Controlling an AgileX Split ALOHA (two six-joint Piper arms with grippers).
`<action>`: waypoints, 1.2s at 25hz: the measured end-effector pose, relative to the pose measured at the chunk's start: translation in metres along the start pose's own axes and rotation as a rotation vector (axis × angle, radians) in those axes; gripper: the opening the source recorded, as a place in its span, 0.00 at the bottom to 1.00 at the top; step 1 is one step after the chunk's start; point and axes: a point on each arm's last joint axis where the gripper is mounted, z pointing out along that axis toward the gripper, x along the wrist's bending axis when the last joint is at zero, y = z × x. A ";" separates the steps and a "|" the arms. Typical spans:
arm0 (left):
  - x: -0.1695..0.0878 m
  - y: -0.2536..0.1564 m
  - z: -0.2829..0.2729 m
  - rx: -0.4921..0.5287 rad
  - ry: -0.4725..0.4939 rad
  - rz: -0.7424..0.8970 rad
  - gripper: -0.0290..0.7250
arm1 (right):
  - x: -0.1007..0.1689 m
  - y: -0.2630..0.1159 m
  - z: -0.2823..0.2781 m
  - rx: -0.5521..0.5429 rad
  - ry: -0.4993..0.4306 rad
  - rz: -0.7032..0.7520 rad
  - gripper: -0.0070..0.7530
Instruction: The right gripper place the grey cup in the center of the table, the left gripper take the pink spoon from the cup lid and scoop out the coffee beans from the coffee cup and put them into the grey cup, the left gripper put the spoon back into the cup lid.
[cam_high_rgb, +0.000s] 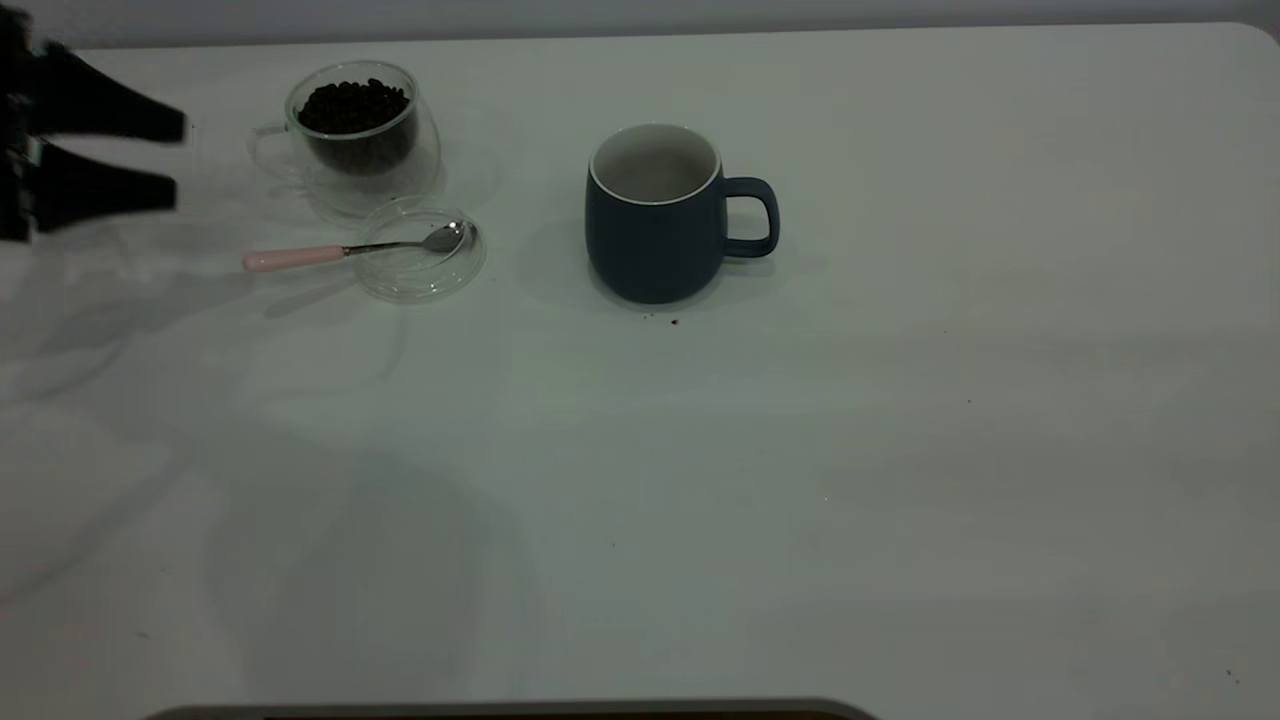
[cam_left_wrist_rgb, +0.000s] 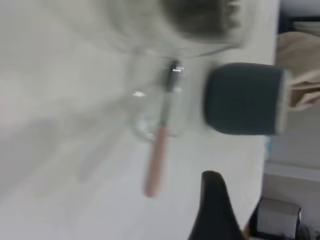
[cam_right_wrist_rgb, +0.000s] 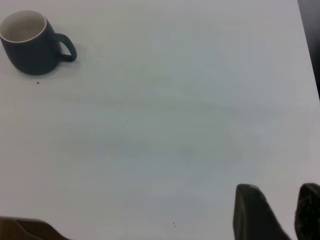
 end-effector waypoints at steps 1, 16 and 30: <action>-0.009 0.003 -0.006 -0.008 0.002 0.011 0.80 | 0.000 0.000 0.000 0.000 0.000 0.000 0.32; -0.255 -0.035 -0.081 0.059 0.408 0.349 0.80 | 0.000 0.000 0.000 0.000 0.000 0.000 0.32; -0.331 -0.164 -0.105 0.004 0.894 0.410 0.80 | 0.000 0.000 0.000 0.000 0.000 0.000 0.32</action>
